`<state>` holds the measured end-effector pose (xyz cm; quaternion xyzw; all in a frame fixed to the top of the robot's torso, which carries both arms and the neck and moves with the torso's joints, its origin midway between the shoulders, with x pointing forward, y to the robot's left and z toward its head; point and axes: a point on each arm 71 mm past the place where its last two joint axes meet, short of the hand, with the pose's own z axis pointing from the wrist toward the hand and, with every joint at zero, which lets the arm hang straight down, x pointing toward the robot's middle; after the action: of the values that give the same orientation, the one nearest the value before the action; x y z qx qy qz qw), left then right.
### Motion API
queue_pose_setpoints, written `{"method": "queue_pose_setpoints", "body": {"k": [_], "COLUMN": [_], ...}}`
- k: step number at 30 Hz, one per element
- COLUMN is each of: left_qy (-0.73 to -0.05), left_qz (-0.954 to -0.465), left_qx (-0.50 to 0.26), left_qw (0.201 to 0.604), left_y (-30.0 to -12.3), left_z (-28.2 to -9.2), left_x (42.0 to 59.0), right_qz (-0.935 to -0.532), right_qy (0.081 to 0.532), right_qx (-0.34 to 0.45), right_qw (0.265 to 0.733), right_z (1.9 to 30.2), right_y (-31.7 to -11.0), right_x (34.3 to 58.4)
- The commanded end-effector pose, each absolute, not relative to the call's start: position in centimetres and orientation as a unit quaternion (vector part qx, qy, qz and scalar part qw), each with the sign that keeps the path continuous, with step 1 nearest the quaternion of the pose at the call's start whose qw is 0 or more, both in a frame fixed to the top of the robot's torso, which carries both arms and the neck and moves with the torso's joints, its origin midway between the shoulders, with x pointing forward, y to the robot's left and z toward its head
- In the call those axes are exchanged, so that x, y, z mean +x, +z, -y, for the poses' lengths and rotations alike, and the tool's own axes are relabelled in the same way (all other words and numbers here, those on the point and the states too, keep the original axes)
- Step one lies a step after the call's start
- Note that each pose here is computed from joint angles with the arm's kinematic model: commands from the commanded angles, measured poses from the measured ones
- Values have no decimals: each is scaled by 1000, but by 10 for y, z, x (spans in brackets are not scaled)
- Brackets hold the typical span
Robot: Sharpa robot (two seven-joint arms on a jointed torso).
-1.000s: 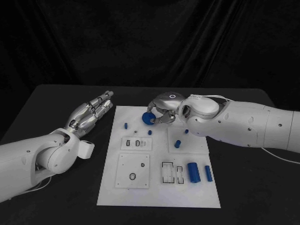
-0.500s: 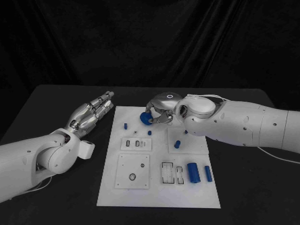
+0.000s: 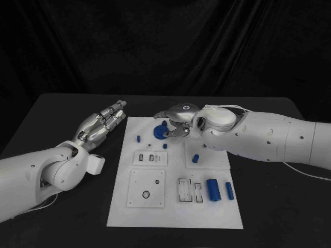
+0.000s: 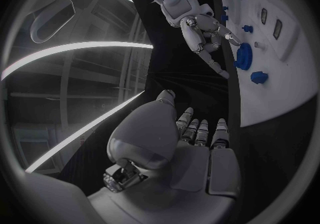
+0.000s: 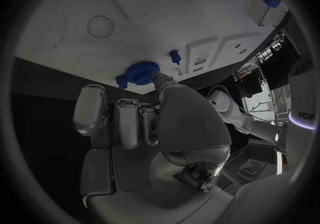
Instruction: Assemble the parts on the task board
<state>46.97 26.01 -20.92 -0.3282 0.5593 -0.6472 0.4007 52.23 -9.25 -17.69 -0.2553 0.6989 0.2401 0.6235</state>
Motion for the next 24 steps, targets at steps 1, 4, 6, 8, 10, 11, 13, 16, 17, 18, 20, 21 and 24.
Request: {"method": "queue_pose_setpoints", "body": {"k": [1, 4, 6, 8, 10, 11, 13, 16, 17, 18, 20, 21, 24], "left_qy": [-654, -654, -654, -653, -653, -652, -652, -651, -650, -650, -649, -648, -648], "left_qz": [-557, -557, -558, -558, -558, -558, -558, -557, -557, -557, -557, -557, -557], "left_qx": [-324, -325, -325, -325, -325, -325, -326, -327, -327, -327, -328, -328, -329], "left_qw": [396, 396, 396, 396, 396, 397, 397, 399, 399, 400, 401, 401, 402], "left_y": [-208, -208, -208, -208, -208, -208, -208, -208, -208, -208, -208, -208, -208], "left_z": [-258, -258, -259, -259, -260, -260, -261, -263, -263, -264, -266, -266, -268], "left_x": [469, 470, 470, 469, 469, 469, 469, 469, 469, 468, 468, 468, 468], "right_qz": [-701, -698, -694, -688, -678, -673, -664, -651, -649, -647, -647, -648, -660], "right_qy": [235, 236, 239, 242, 247, 249, 252, 255, 254, 253, 248, 246, 241], "right_qx": [-252, -250, -249, -245, -240, -238, -234, -228, -226, -223, -217, -213, -186], "right_qw": [625, 628, 632, 639, 649, 654, 664, 677, 680, 684, 688, 688, 687], "right_z": [93, 94, 95, 98, 102, 104, 110, 124, 129, 136, 149, 156, 181], "right_y": [-178, -177, -176, -174, -171, -169, -164, -152, -149, -144, -135, -132, -124], "right_x": [522, 522, 522, 522, 521, 521, 520, 517, 516, 514, 510, 509, 502]}}
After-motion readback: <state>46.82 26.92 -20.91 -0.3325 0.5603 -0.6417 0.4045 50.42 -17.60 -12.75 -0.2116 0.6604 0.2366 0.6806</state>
